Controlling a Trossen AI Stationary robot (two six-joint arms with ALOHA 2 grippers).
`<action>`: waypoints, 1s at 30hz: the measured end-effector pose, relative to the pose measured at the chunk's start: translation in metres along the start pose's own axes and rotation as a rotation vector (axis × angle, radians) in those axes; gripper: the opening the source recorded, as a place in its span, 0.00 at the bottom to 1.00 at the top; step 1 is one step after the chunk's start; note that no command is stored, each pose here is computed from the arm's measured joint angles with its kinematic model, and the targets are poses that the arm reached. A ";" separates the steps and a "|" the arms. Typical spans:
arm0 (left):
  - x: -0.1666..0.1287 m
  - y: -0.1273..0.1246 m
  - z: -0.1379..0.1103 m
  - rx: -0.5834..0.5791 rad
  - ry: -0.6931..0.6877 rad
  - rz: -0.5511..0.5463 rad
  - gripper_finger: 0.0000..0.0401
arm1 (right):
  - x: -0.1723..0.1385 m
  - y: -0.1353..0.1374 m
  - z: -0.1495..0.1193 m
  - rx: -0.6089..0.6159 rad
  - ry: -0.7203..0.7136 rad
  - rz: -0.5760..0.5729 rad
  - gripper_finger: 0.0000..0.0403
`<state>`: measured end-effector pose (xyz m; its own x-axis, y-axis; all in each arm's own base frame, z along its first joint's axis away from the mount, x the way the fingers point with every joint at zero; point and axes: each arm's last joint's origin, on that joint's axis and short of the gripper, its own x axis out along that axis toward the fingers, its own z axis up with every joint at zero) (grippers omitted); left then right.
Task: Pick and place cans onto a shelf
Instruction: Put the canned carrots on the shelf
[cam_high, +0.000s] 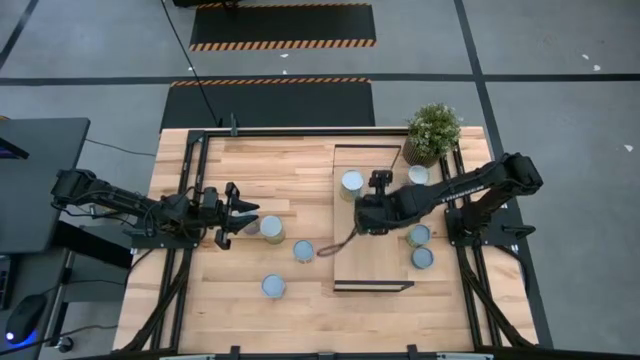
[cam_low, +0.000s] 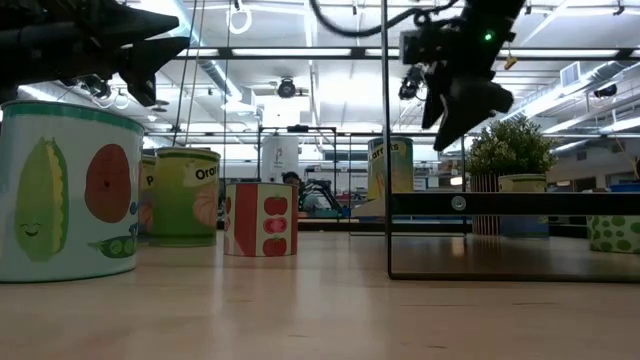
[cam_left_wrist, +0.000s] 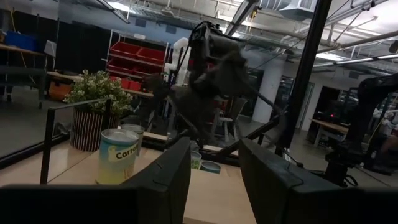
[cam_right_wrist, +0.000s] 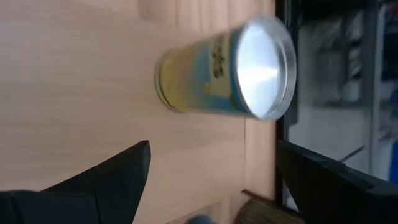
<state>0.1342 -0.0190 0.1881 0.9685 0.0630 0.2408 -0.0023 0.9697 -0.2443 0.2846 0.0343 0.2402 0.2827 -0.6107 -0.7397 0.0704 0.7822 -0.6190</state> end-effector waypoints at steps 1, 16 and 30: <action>0.000 0.000 0.000 0.000 0.000 0.000 0.35 | -0.003 0.003 0.001 -0.017 -0.018 -0.006 0.88; 0.000 0.000 0.001 0.001 -0.011 -0.002 0.35 | -0.002 0.016 -0.001 -0.382 -0.038 0.002 0.88; 0.000 0.000 0.001 -0.003 -0.013 0.011 0.35 | 0.006 0.009 0.001 -0.310 -0.037 0.050 0.88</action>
<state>0.1339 -0.0185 0.1891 0.9650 0.0771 0.2506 -0.0124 0.9681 -0.2501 0.2880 0.0377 0.2302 0.3138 -0.5629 -0.7646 -0.2382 0.7329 -0.6373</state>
